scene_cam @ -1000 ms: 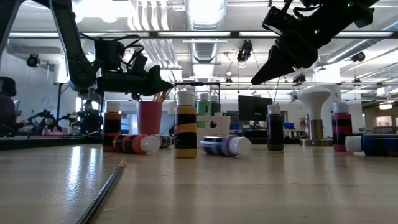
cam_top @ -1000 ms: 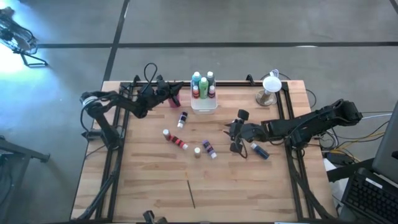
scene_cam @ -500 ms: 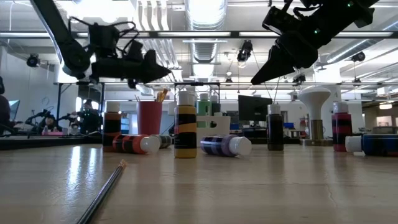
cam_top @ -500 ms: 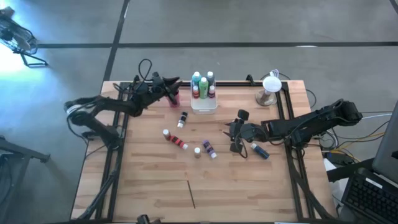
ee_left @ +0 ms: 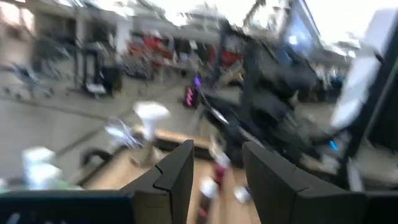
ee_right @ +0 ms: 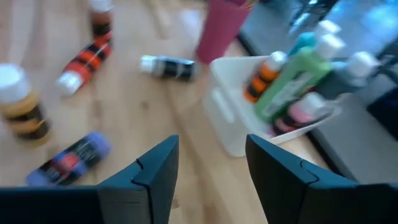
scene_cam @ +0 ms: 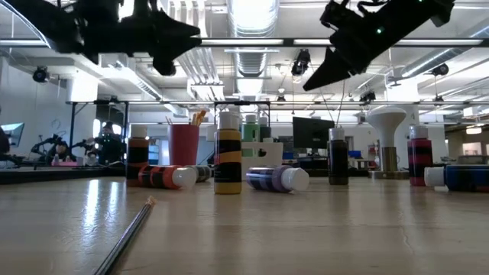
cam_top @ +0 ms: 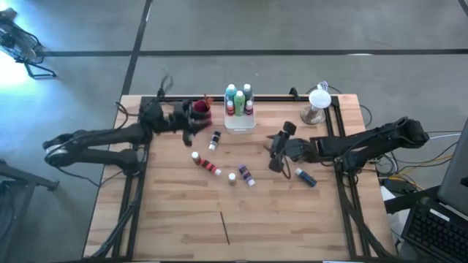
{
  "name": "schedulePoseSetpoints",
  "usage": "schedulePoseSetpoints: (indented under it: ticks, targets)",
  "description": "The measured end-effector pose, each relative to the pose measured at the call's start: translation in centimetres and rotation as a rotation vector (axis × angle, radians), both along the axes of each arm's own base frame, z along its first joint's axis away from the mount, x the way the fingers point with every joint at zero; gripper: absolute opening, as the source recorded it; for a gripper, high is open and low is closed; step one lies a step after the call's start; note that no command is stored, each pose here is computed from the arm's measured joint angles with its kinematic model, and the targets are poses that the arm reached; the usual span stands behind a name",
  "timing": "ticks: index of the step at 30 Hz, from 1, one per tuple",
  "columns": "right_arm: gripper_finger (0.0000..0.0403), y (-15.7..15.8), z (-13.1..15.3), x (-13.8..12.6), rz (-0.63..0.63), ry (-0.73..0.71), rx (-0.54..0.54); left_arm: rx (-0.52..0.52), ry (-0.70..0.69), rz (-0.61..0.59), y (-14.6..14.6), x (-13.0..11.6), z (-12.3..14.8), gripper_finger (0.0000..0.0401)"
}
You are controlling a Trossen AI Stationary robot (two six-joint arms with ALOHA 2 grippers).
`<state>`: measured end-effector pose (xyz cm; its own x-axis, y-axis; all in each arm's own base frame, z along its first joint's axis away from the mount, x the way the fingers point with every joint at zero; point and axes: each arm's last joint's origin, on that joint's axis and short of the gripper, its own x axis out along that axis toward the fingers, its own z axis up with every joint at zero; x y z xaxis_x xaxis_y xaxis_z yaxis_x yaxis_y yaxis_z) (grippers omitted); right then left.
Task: Pick & Place Paint Supplies
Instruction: Put the gold paint brush into the pink cup
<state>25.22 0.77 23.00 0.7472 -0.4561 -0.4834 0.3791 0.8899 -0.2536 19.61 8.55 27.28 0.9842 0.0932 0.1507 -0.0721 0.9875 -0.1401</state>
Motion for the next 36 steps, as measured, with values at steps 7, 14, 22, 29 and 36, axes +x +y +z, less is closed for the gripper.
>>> schedulePoseSetpoints:
  ticks: [7, 14, 22, 29, 36]
  targets:
    - [0.0163, -1.2, 2.9, -1.0, -0.138, -0.076, 0.030, -0.119, 0.135, 0.129, -7.0, 0.1, -0.5, 0.0141]
    - [0.0151, -1.8, 6.2, -3.4, -0.220, -0.110, 0.056, -0.272, 0.147, 0.320, -12.6, -0.7, -1.3, 0.0133]
    - [0.0139, -1.9, 8.9, -6.0, -0.212, -0.227, 0.065, -0.398, 0.167, 0.395, -17.2, 0.4, -2.7, 0.0122]
    - [0.0142, -1.9, 9.6, -7.0, -0.190, -0.241, 0.034, -0.409, 0.350, 0.400, -19.5, 3.8, -3.0, 0.0115]
    - [0.0165, -1.9, 9.3, -6.9, -0.176, -0.207, 0.010, -0.396, 0.472, 0.477, -20.9, 6.3, -1.7, 0.0112]
